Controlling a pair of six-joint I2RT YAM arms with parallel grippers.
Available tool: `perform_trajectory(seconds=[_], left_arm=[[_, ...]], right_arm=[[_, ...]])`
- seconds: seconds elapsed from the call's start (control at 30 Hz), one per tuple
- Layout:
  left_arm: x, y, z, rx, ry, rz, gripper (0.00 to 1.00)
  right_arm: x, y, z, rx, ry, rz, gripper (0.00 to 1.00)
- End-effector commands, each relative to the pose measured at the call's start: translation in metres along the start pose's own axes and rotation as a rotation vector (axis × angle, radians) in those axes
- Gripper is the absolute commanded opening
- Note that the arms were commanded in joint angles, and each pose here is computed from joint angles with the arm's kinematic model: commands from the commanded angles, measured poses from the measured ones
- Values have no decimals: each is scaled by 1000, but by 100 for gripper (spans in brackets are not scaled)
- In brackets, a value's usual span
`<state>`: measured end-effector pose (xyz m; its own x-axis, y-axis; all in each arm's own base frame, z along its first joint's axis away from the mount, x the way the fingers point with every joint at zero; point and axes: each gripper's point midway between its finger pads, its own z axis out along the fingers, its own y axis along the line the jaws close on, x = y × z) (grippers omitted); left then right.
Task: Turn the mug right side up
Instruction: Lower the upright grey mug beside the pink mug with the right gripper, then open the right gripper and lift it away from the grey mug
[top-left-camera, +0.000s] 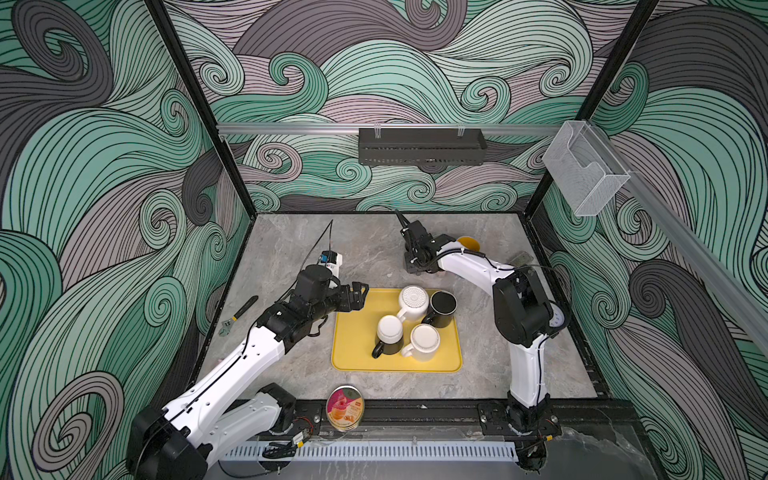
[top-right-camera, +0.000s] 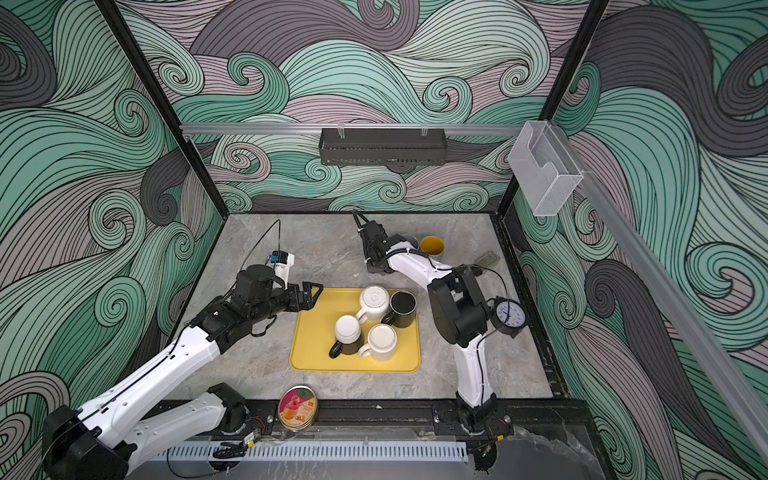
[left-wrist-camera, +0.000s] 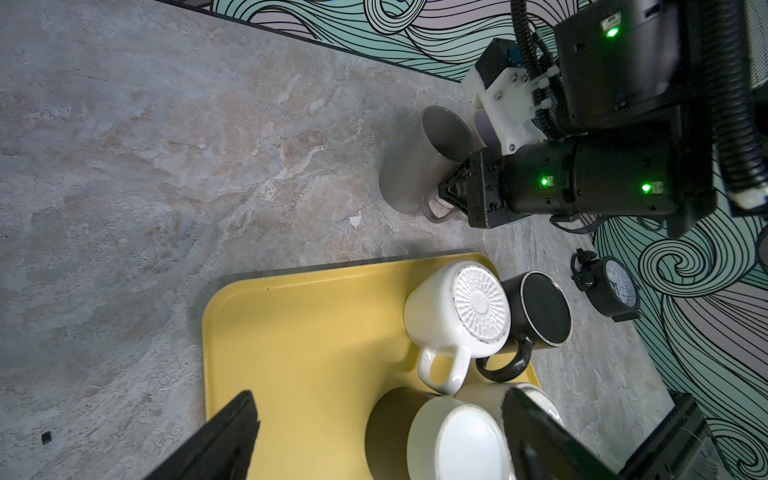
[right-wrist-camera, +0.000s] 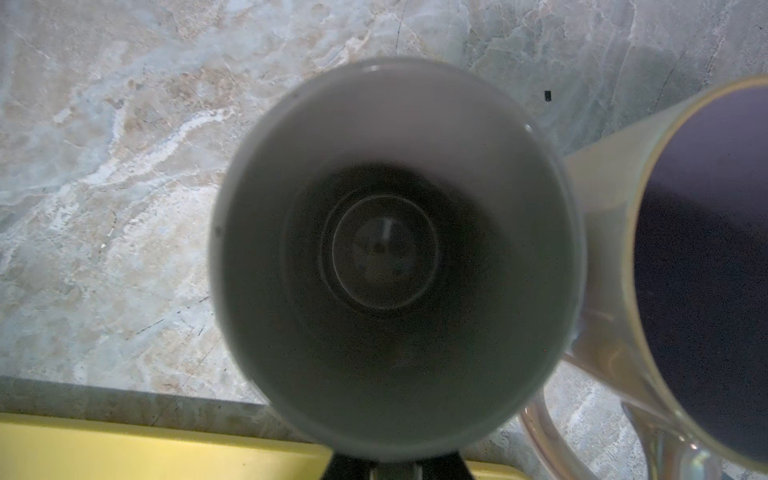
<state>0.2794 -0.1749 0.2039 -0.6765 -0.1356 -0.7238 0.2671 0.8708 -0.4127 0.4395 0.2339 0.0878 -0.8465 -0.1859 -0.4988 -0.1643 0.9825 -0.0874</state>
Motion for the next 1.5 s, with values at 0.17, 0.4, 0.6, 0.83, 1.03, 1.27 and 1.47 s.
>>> perform_trajectory(seconds=[0.17, 0.4, 0.6, 0.83, 1.03, 1.27, 1.47], left_arm=[[-3, 0, -5, 5, -22, -1, 93], [-5, -2, -5, 10, -26, 5, 93], [-6, -3, -7, 13, -32, 7, 94], [-8, -4, -9, 16, -37, 12, 94], [-11, -4, -11, 9, -43, 26, 94], [-10, -1, -12, -4, -42, 32, 94], [-3, 1, -11, -12, -15, 41, 94]], right_arm=[[-17, -6, -7, 42, -60, 34, 0], [-23, -8, -23, 39, -91, 46, 22], [-25, -7, -33, 11, -101, 64, 48], [-27, -9, -59, -13, -144, 88, 66], [-32, -13, -87, -49, -195, 97, 68], [-33, -14, -128, -90, -264, 89, 65], [-23, -15, -163, -143, -319, 70, 63]])
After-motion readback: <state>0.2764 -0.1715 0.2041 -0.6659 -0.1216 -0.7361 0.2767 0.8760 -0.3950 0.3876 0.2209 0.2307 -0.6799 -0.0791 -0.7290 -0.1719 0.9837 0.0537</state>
